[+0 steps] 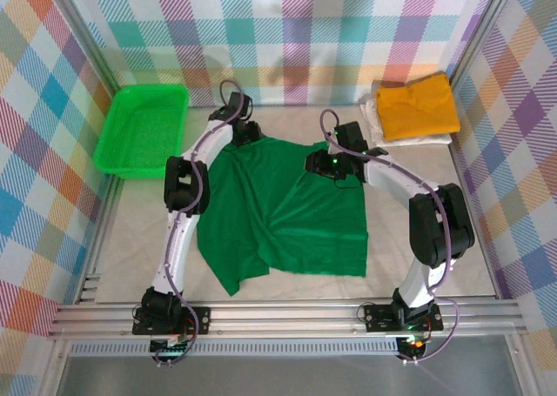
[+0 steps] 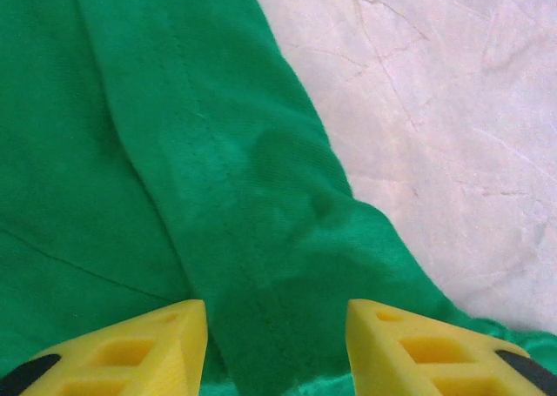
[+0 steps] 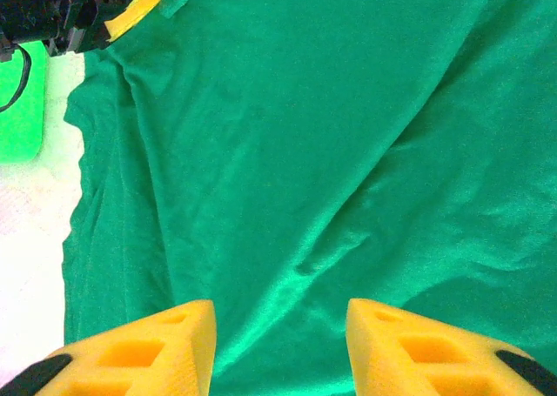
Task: Fold and stack the t-shirts
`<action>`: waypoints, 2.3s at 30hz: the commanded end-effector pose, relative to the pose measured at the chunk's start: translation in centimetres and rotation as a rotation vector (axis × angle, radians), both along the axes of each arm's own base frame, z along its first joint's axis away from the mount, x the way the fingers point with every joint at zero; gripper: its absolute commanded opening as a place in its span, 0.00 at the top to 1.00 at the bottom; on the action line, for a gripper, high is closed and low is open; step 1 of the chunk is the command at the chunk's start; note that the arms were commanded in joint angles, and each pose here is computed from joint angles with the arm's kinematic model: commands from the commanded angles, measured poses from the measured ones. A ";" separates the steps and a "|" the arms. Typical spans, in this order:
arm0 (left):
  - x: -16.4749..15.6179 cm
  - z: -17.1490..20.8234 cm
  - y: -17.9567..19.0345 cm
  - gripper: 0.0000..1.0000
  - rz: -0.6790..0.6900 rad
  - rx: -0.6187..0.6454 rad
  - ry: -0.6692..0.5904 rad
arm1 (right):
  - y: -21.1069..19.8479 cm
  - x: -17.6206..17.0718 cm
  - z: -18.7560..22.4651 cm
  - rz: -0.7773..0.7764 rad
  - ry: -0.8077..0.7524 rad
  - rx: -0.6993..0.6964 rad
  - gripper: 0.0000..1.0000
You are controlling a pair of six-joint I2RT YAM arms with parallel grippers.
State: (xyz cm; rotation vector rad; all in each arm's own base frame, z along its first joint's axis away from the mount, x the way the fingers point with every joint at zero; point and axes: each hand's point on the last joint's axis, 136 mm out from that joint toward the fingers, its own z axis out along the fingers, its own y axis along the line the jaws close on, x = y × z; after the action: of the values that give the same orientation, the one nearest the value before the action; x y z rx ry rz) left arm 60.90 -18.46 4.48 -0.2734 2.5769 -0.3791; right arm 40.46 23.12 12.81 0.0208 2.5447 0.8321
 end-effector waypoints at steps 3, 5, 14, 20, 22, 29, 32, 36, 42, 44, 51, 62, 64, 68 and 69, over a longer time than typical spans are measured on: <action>0.3 -0.3 -1.0 0.69 -0.012 -0.033 -0.003 | -0.1 0.2 -0.9 0.019 0.003 0.008 0.55; 0.4 -0.1 -1.1 0.80 -0.012 -0.036 -0.009 | -0.2 0.3 -1.0 0.015 0.006 0.007 0.54; 1.8 1.7 -1.3 1.00 0.001 -0.047 -0.083 | -0.4 0.6 -1.1 0.010 0.010 0.013 0.53; 4.2 4.9 -3.3 1.00 -0.011 -0.095 -0.210 | -0.7 0.8 -1.2 0.006 0.012 0.014 0.52; 5.0 5.8 -4.5 1.00 -0.022 -0.116 -0.260 | -0.7 0.9 -1.3 0.005 0.016 0.018 0.52; 7.2 7.0 -7.3 1.00 -0.044 -0.226 -0.377 | -0.6 1.1 -1.1 0.006 0.023 0.036 0.52; 5.8 8.4 -6.1 0.89 -0.041 -0.152 -0.334 | -1.2 1.1 -0.6 0.010 0.006 -0.004 0.52; 1.9 13.3 -3.4 0.77 0.009 -0.139 -0.444 | -3.4 1.5 -1.4 -0.040 0.010 -0.094 0.48; -9.8 14.5 3.3 0.62 0.146 -0.083 -0.424 | -8.9 3.5 -3.1 -0.207 0.066 -0.140 0.49; -13.6 13.0 5.3 0.62 0.184 -0.044 -0.377 | -9.9 4.7 -3.8 -0.226 0.081 -0.158 0.53; -25.9 5.3 10.9 0.65 0.337 0.037 -0.116 | -10.6 9.5 -6.3 -0.252 0.120 -0.195 0.88; -34.4 -3.2 12.7 0.66 0.457 -0.065 0.146 | -11.7 14.5 -11.1 -0.408 0.247 -0.194 1.00; -35.1 -3.7 13.8 0.67 0.507 -0.077 0.178 | -12.7 15.1 -11.6 -0.450 0.244 -0.203 1.00; -35.3 -3.0 16.2 0.68 0.586 -0.076 0.187 | -15.0 16.5 -11.8 -0.511 0.229 -0.233 1.00; -35.1 -2.7 16.7 0.68 0.592 -0.068 0.179 | -15.6 17.1 -11.7 -0.526 0.217 -0.243 1.00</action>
State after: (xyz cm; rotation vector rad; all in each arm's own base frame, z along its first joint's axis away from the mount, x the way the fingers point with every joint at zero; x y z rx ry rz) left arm 27.41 -3.08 2.26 -1.0229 2.4643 -0.2774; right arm 57.29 10.54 2.72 0.5916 2.6175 0.4435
